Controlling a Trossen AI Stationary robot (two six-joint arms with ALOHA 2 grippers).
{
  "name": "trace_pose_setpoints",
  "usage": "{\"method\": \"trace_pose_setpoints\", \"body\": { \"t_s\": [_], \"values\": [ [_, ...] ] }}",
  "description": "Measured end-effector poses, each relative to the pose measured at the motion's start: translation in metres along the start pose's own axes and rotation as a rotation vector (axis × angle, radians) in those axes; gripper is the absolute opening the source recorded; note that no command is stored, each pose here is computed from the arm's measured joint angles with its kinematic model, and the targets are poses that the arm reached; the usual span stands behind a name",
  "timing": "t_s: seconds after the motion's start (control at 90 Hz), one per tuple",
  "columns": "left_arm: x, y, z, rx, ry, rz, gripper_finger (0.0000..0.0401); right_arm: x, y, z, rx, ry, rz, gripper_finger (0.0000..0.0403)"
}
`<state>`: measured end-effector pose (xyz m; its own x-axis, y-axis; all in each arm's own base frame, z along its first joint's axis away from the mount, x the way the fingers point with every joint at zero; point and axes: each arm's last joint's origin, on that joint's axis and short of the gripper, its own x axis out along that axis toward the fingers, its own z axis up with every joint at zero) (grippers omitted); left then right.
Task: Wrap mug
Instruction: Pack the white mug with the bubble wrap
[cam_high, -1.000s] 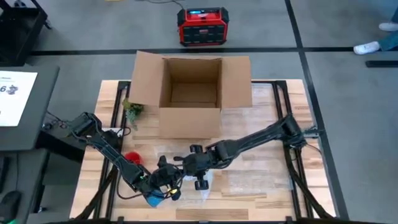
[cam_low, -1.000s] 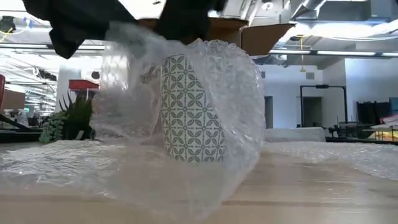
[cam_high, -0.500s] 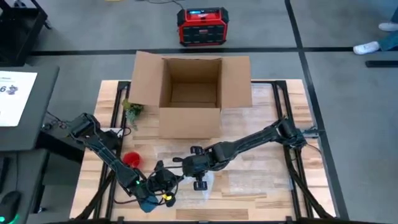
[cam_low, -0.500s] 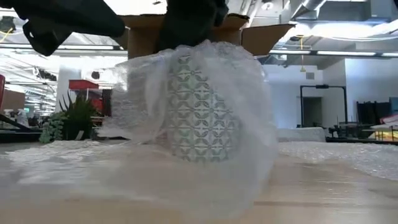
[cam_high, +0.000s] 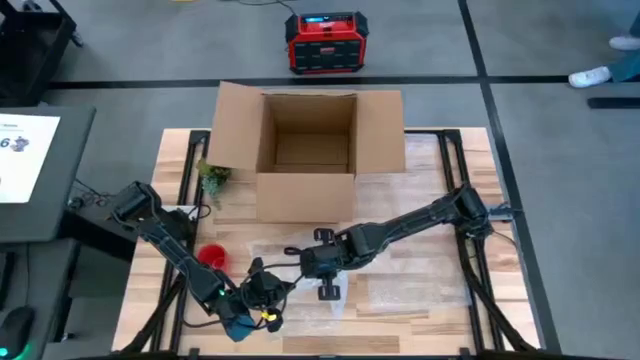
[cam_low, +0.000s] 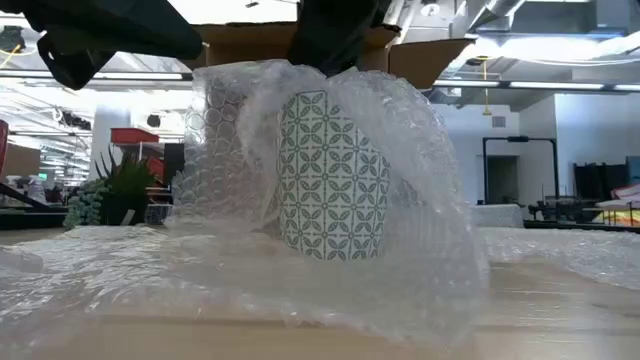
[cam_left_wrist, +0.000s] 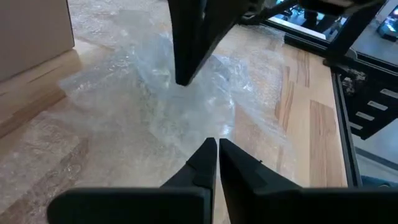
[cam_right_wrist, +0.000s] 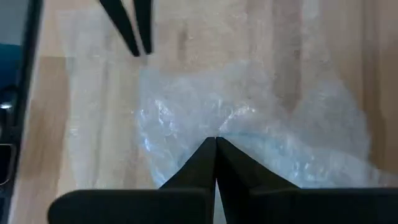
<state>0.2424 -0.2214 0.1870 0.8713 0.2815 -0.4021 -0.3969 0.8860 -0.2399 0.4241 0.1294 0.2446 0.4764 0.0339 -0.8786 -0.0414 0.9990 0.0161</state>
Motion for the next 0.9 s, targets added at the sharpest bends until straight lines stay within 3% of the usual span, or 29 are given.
{"method": "trace_pose_setpoints", "body": {
  "t_s": [0.2, 0.511, 0.744, 0.9],
  "values": [
    [0.0, 0.0, 0.0, 0.001, 0.0, 0.0, 0.0, 0.009, -0.003, -0.008, 0.036, 0.027, -0.007, 0.0],
    [0.0, 0.0, 0.0, -0.003, 0.012, -0.009, 0.0, 0.048, -0.015, -0.034, 0.104, 0.013, 0.102, 0.0],
    [-0.016, -0.006, -0.009, -0.123, 0.234, -0.151, 0.0, 0.043, -0.017, -0.031, 0.082, 0.031, 0.108, 0.0],
    [-0.028, -0.005, -0.022, -0.236, 0.392, -0.14, 0.0, 0.021, -0.008, -0.018, 0.038, 0.01, 0.105, 0.0]
  ]
}}
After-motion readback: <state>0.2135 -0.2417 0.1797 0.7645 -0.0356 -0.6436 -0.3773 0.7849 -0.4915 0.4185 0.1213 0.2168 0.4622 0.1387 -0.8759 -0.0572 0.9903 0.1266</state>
